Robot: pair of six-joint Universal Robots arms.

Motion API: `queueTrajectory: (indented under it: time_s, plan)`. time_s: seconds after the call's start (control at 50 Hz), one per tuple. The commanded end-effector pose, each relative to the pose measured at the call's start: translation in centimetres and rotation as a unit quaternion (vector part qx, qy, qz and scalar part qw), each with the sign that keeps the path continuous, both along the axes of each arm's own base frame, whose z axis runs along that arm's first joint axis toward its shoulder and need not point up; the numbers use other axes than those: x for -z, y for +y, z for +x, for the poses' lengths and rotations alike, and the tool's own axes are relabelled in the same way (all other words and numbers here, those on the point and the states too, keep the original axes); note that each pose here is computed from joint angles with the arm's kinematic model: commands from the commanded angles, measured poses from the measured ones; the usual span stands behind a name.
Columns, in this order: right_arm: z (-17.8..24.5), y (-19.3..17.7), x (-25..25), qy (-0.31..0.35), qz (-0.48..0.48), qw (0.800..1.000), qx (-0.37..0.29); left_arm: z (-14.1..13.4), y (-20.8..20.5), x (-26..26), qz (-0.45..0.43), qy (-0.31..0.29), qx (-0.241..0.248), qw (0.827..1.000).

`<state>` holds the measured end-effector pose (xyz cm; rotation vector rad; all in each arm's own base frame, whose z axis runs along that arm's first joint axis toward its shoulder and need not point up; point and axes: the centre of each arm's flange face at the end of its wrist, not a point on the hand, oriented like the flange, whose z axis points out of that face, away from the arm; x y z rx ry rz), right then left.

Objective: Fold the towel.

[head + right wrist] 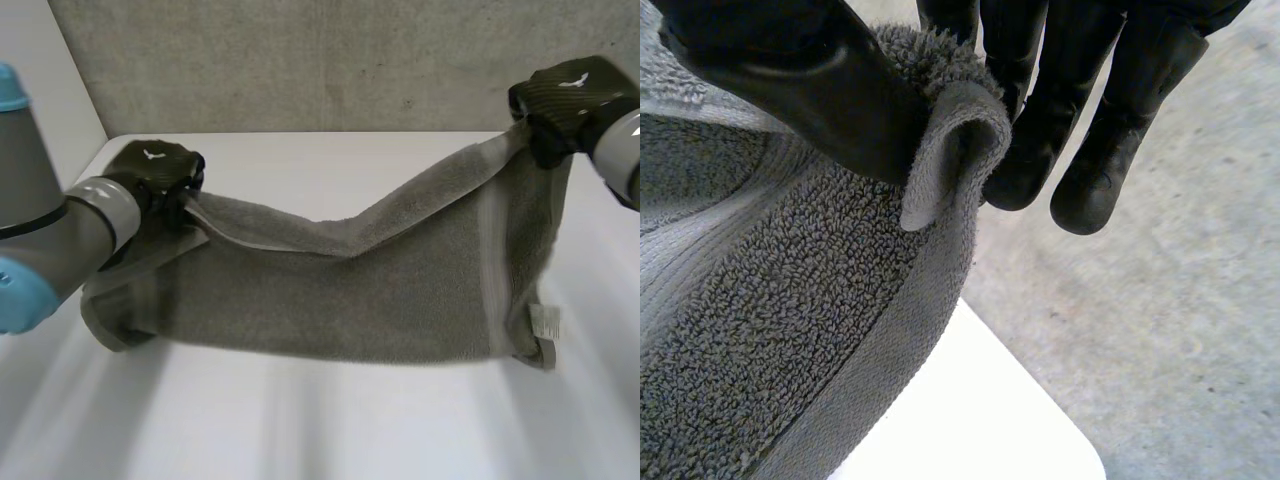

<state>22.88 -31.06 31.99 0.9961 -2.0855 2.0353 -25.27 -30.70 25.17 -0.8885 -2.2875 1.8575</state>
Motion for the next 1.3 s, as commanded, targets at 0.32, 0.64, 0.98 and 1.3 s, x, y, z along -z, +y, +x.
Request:
queueTrajectory:
  time_s: [0.32, 0.64, 0.98, 1.3]
  plan:
    - [1.6, -2.9, -9.1, -0.092, -0.292, 0.95, 0.058, -0.7, -1.2, -14.3, -0.348, 0.214, 0.002, 0.913]
    - [0.6, 2.1, 9.0, 0.033, 0.061, 0.998, 0.001, 1.7, 1.0, 4.6, 0.005, 0.073, -0.047, 0.996]
    - [-1.6, 3.5, 12.9, 0.043, 0.098, 0.994, 0.026, 2.2, 4.7, 9.5, 0.001, -0.045, -0.007, 0.999]
    - [-1.7, 3.6, 13.5, 0.044, 0.1, 0.994, 0.026, 2.0, 5.3, 9.4, -0.006, -0.046, -0.006, 0.999]
